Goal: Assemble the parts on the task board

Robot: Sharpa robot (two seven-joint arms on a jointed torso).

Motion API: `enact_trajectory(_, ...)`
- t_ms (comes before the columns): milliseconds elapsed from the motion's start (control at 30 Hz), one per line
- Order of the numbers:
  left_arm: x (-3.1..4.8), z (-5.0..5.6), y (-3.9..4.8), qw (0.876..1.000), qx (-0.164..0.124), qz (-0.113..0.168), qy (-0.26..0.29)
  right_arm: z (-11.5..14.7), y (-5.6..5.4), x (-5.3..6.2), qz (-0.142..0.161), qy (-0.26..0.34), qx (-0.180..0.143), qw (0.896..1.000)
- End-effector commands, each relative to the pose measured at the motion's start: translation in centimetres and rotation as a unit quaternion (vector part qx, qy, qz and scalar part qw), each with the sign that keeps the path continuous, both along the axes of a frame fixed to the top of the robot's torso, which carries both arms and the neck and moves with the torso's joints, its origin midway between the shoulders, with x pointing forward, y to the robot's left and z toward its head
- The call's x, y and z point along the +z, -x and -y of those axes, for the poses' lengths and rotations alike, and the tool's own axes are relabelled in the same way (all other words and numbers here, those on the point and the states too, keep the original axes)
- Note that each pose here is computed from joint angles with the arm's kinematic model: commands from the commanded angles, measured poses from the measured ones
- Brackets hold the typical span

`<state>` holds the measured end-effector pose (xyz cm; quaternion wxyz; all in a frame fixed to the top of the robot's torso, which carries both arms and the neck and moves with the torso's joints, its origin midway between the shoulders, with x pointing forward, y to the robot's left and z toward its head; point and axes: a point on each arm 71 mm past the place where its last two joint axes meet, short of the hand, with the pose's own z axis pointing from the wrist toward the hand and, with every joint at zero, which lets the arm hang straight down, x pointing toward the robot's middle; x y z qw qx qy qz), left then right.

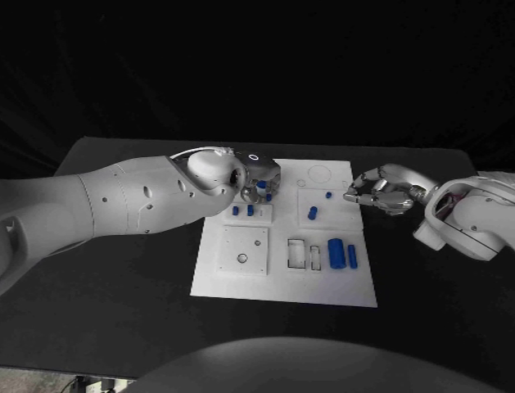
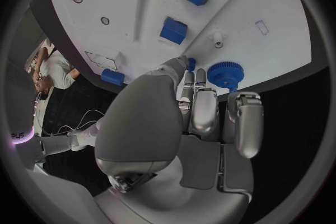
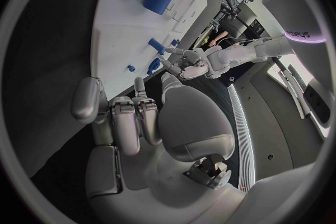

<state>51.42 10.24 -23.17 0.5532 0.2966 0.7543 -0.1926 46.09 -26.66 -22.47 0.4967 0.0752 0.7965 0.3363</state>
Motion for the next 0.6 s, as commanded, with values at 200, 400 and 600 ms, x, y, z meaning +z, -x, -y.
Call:
enact_trajectory(200, -0.35, 0.18, 0.03, 1.000, -0.009, -0.005, -0.007, 0.02, 0.12, -0.16, -0.009, 0.003, 0.004, 1.000)
enact_trajectory(400, -0.40, 0.33, -0.07, 1.000, -0.010, -0.005, -0.008, -0.04, 0.11, -0.18, -0.010, 0.004, 0.004, 1.000)
enact_trajectory(600, -0.39, 0.43, -0.15, 1.000, -0.010, -0.001, -0.005, -0.04, 0.10, -0.20, -0.012, 0.004, 0.004, 1.000)
